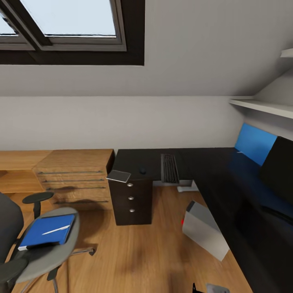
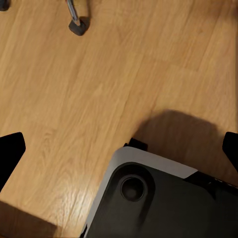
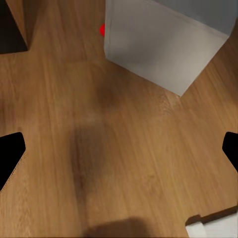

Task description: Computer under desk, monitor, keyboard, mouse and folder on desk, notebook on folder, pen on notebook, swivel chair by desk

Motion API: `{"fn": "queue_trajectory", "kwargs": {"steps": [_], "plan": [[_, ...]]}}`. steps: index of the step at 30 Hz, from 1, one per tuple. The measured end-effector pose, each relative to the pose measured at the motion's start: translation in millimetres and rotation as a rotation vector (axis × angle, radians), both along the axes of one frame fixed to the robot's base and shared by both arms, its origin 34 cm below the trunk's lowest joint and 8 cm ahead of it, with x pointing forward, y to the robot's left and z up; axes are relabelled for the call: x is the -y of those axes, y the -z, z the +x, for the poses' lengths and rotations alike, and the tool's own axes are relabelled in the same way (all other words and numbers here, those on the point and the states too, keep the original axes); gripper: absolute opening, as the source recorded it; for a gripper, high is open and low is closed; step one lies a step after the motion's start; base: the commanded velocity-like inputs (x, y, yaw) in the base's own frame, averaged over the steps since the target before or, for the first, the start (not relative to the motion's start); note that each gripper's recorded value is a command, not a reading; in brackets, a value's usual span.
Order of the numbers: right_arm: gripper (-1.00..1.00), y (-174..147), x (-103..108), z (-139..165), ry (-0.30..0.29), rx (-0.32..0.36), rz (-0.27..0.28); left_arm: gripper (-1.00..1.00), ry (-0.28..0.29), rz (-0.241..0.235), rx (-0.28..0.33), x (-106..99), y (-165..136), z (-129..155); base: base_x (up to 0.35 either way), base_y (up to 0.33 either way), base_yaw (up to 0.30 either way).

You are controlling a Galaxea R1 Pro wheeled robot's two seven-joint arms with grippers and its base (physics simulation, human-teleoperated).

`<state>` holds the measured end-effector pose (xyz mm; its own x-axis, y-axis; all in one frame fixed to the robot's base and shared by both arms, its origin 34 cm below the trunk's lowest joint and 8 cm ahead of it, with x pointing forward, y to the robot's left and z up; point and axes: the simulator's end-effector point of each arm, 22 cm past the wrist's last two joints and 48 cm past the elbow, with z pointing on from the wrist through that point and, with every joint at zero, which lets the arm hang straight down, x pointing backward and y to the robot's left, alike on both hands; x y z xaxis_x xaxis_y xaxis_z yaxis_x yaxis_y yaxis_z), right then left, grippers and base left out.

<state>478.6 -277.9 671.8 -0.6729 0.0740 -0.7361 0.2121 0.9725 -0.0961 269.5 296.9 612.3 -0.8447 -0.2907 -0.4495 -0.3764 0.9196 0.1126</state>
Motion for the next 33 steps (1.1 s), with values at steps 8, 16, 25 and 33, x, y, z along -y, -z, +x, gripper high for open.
{"fn": "queue_trajectory", "kwargs": {"steps": [8,16,25,33], "plan": [[1.0,0.0,0.0,-0.1,0.0,0.0,0.0,1.0,0.0,0.0,0.001,-0.1,-0.1,0.1,0.333,0.007,0.0],[1.0,0.0,-0.2,0.0,-0.001,0.0,0.0,1.0,0.0,0.0,0.001,-0.1,-0.1,0.2,0.333,0.107,0.0],[1.0,0.1,-0.4,-0.1,-0.001,0.0,0.0,1.0,0.0,0.0,0.0,0.0,0.0,0.0,0.324,0.138,0.0],[1.0,-0.7,1.5,1.7,0.001,0.004,-0.002,1.0,-0.001,0.001,-0.001,-0.6,0.1,0.1,0.176,0.026,0.0]]}}
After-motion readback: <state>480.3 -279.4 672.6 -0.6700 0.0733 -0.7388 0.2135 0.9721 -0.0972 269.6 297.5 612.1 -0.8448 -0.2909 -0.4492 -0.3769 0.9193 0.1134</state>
